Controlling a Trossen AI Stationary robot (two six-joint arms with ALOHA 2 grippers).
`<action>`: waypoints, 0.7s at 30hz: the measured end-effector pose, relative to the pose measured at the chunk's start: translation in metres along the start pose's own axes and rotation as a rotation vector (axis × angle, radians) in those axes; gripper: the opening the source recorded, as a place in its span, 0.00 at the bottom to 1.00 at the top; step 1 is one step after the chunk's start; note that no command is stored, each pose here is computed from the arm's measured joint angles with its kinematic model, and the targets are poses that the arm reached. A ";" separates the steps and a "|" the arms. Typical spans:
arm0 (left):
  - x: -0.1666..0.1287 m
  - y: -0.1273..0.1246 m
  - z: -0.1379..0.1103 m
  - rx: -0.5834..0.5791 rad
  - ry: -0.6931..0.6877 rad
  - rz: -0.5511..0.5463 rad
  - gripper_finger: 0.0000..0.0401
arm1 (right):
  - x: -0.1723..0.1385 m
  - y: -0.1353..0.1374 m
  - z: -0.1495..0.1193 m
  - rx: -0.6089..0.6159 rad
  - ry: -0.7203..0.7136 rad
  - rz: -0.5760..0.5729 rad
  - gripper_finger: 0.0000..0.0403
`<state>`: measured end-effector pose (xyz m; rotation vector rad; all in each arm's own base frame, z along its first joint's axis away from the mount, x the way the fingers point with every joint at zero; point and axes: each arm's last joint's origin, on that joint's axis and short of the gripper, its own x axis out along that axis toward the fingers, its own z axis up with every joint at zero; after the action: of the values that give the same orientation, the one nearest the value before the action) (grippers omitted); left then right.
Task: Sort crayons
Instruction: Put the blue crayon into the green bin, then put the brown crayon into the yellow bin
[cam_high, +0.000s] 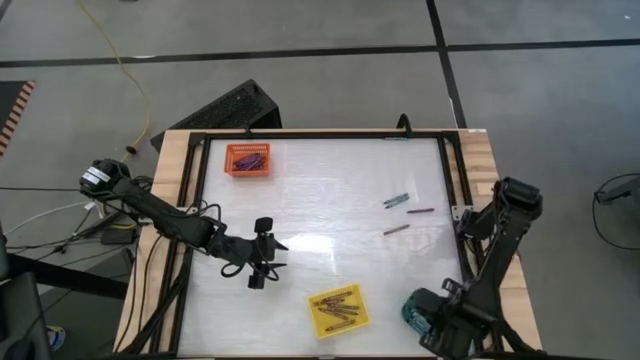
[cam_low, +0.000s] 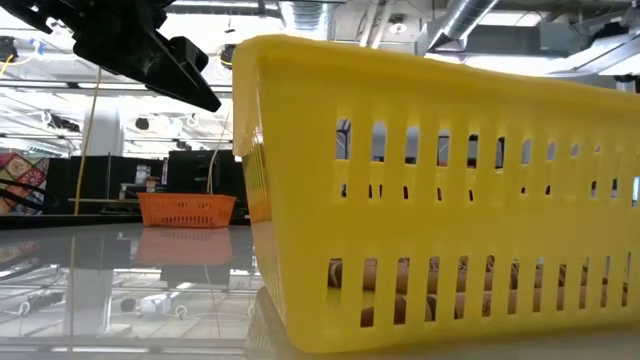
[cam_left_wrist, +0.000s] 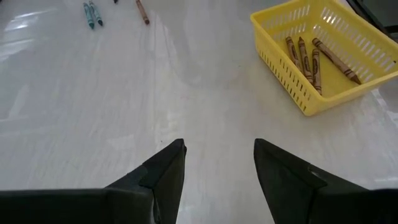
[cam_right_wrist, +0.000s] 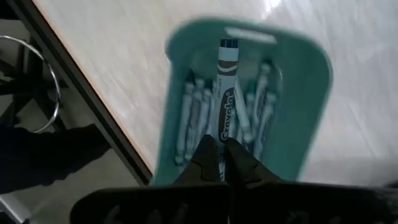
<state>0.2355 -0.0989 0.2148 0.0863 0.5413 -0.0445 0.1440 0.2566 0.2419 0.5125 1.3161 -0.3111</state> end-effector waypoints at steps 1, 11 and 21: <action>0.000 0.000 0.000 0.000 0.000 0.000 0.45 | -0.001 -0.001 -0.003 0.012 0.006 -0.006 0.00; 0.000 0.000 0.000 -0.001 0.000 0.000 0.45 | 0.000 0.000 -0.009 0.064 0.020 -0.010 0.09; 0.000 0.000 0.000 -0.002 0.001 -0.001 0.45 | -0.003 -0.005 0.006 0.013 0.019 -0.025 0.25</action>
<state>0.2354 -0.0990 0.2147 0.0844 0.5423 -0.0452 0.1455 0.2495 0.2451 0.5118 1.3405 -0.3360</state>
